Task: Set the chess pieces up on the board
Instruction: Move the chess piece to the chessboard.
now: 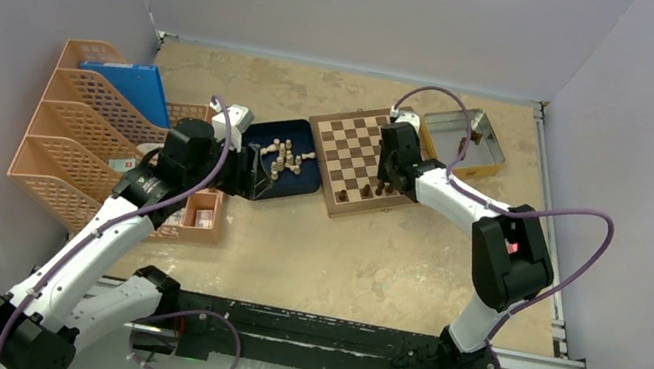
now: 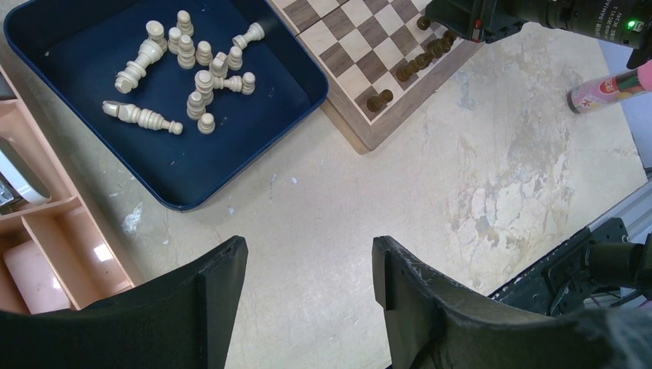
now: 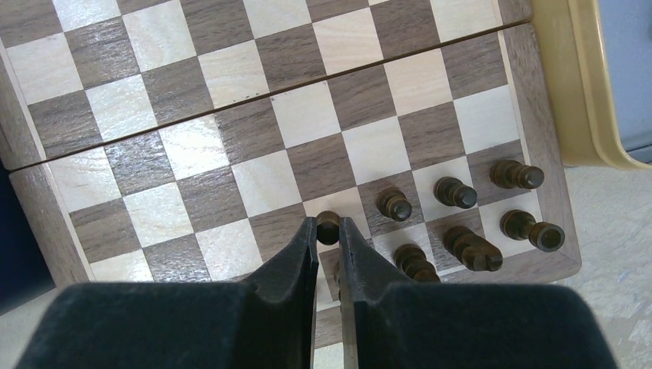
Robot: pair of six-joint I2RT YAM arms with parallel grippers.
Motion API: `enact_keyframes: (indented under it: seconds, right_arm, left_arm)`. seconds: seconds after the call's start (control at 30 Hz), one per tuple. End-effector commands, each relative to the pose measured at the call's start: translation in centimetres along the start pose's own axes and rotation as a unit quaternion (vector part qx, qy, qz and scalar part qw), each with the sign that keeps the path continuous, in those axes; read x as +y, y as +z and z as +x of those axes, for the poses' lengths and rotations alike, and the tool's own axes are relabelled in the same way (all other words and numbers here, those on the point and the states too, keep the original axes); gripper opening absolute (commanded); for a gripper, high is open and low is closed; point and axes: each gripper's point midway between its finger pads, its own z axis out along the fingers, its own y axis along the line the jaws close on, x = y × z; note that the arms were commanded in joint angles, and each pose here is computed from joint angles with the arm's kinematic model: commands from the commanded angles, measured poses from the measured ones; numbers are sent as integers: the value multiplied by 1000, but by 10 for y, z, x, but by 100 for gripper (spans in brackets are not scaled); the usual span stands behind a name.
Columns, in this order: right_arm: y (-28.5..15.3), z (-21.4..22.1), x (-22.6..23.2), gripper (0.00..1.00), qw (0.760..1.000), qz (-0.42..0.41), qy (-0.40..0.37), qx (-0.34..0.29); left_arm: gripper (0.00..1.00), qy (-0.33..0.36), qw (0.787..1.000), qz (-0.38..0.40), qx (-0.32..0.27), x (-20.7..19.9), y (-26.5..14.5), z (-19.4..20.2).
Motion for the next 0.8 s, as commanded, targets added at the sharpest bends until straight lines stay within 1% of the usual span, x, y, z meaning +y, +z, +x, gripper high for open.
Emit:
enact_keyframes:
  seconds: [0.0,0.77]
  right_arm:
    - [-3,-4,-8,12,1000,20,10,-7]
    - [4,4,-10,15,1000,25,7,4]
  left_arm:
    - [61,11,1000,9,-13,-2,0,-6]
    - [61,10,1000,9,-13,-2,0,-6]
